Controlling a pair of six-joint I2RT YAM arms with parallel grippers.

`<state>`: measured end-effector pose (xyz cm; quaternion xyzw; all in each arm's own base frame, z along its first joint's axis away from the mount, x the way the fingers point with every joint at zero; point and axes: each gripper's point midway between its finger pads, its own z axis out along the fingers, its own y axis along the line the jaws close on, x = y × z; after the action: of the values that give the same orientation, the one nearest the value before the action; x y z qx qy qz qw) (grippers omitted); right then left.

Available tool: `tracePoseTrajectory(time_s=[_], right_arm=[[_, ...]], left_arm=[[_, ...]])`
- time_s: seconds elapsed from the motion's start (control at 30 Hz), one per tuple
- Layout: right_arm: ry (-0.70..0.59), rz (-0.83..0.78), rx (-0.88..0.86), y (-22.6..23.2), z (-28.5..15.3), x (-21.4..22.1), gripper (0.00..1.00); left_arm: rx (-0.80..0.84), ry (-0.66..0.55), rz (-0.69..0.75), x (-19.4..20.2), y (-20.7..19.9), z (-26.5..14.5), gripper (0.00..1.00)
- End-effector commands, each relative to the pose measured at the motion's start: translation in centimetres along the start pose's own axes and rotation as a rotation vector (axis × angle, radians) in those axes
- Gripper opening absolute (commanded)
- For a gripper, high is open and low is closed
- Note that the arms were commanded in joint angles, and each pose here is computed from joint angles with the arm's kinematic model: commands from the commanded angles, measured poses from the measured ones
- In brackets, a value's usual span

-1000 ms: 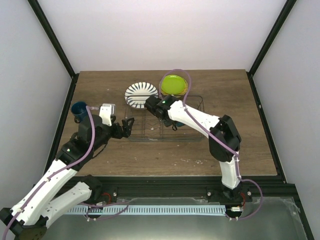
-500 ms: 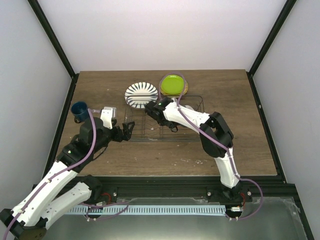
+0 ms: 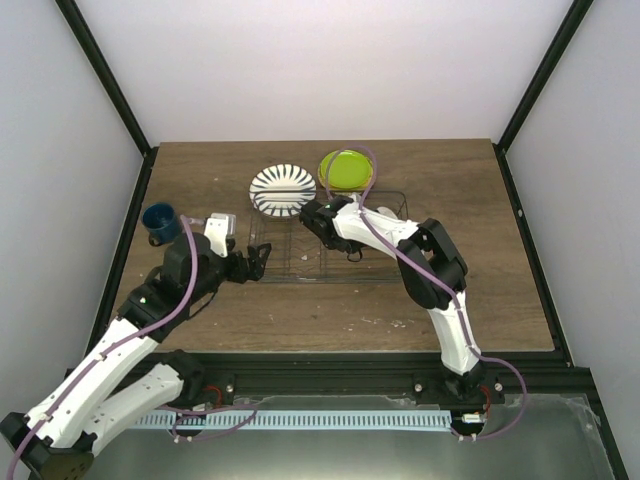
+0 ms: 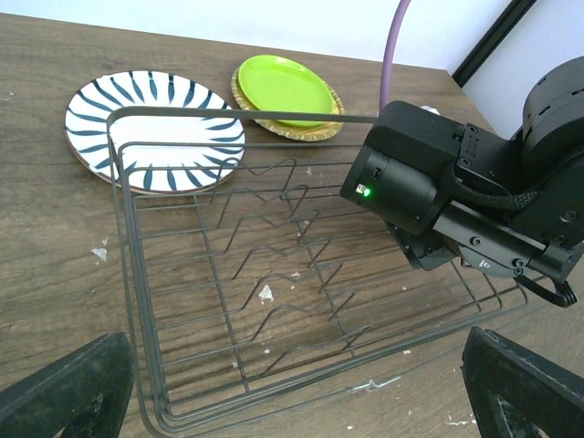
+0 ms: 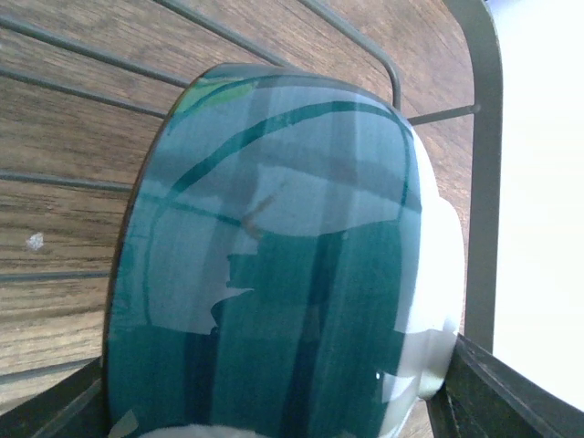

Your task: Load the mixed dishes into the dish rack

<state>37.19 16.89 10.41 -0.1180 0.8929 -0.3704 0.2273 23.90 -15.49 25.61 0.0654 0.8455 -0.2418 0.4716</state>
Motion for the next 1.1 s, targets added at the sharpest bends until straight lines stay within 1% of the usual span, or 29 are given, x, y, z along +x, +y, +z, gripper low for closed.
tracePoseTrajectory(time_s=[0.0,0.1,0.17,0.23,0.3,0.33,0.37,0.43,0.6,0.87,1.07], right_arm=[[-0.03,0.013,0.036,-0.5,0.5,-0.7,0.6],[-0.019,0.004,0.025,-0.1,0.6,-0.5,0.71],[-0.018,-0.003,0.014,0.1,0.5,-0.4,0.77],[-0.02,-0.011,0.004,0.5,0.4,-0.3,0.79],[-0.029,-0.019,-0.013,0.9,0.1,-0.4,0.88],[-0.033,-0.025,-0.026,1.2,-0.1,-0.4,0.95],[-0.038,-0.025,-0.039,1.5,-0.3,-0.5,0.98],[-0.048,-0.028,-0.063,1.9,-0.7,-0.8,1.0],[-0.057,-0.027,-0.093,2.2,-1.0,-1.0,1.0],[-0.063,-0.105,-0.177,4.2,-2.4,-0.2,1.0],[-0.069,-0.107,-0.192,4.0,-3.5,0.2,1.0]], left_arm=[[0.012,-0.017,-0.006,-0.7,-0.3,-0.2,1.0],[0.009,-0.019,-0.005,-0.8,-0.3,-0.4,1.0],[0.006,-0.02,-0.004,-0.8,-0.2,-0.5,1.0],[0.003,-0.019,-0.004,-0.8,-0.2,-0.5,1.0],[0.004,-0.02,-0.006,-0.8,-0.2,-0.6,1.0],[0.004,-0.018,-0.006,-0.8,-0.2,-0.6,1.0],[0.002,-0.019,-0.007,-0.8,-0.1,-0.6,1.0],[0.001,-0.017,-0.007,-0.7,-0.1,-0.6,1.0],[-0.004,-0.012,-0.008,-0.6,0.0,-0.6,1.0],[-0.01,-0.012,-0.011,-0.6,0.1,-0.7,1.0],[-0.013,-0.007,-0.011,-0.5,0.1,-0.8,1.0]])
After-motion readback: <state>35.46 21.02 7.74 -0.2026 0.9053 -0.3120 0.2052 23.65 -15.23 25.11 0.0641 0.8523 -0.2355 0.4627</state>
